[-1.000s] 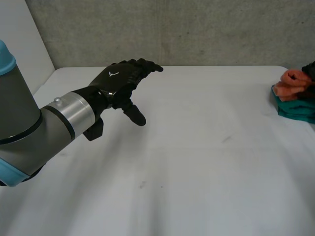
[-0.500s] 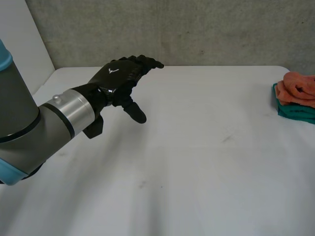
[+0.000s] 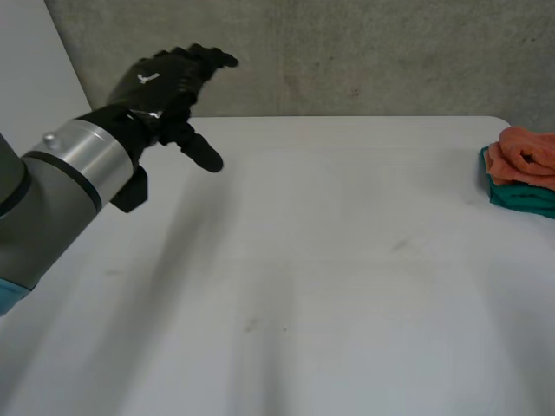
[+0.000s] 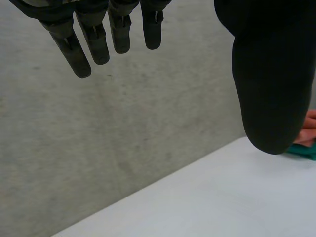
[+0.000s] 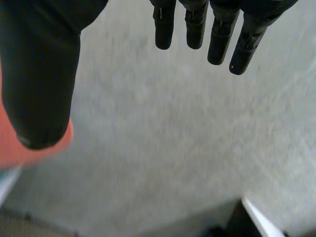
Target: Fold the laundry.
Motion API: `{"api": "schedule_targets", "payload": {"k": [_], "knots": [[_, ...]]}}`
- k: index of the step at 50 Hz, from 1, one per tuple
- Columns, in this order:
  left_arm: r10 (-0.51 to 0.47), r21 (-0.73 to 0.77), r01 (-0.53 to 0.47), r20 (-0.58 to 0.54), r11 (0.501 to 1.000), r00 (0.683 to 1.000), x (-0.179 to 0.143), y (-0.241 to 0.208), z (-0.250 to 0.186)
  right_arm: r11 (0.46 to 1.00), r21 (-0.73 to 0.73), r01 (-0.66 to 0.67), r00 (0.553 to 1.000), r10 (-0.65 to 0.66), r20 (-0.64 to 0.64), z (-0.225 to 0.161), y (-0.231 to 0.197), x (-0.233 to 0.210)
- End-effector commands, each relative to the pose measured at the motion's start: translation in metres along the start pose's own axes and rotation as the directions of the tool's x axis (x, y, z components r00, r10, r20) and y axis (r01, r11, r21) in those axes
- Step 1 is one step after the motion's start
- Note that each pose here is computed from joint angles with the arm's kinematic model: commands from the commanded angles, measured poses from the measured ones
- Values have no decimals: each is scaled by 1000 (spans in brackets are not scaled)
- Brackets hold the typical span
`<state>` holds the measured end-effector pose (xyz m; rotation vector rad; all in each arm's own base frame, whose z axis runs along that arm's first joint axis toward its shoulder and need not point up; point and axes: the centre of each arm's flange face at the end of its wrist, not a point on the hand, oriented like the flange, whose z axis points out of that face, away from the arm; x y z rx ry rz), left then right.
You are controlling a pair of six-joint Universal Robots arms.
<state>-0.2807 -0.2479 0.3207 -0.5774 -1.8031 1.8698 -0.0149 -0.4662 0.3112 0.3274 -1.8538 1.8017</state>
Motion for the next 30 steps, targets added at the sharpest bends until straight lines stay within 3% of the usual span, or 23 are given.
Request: {"api": "schedule_targets", "payload": {"k": [1, 4, 7, 12, 19, 30], "knots": [[6, 31, -10, 142, 999, 990, -21, -10, -3, 949, 159, -274, 953, 245, 180, -53, -89, -59], [6, 37, -13, 186, 999, 983, -29, -12, -3, 915, 167, -367, 912, 319, 256, -81, -113, -74], [5, 42, -15, 223, 999, 975, -36, -14, -6, 875, 140, -463, 838, 381, 391, -130, -136, -109], [7, 33, -15, 227, 999, 974, -34, -12, -8, 870, 81, -487, 777, 388, 495, -172, -137, -153], [10, 19, -14, 224, 1000, 975, -33, -8, -9, 886, 59, -460, 772, 367, 519, -207, -128, -192], [15, 15, -18, 220, 1000, 975, -33, -8, -9, 894, 118, -433, 798, 319, 511, -212, -133, -195]]}}
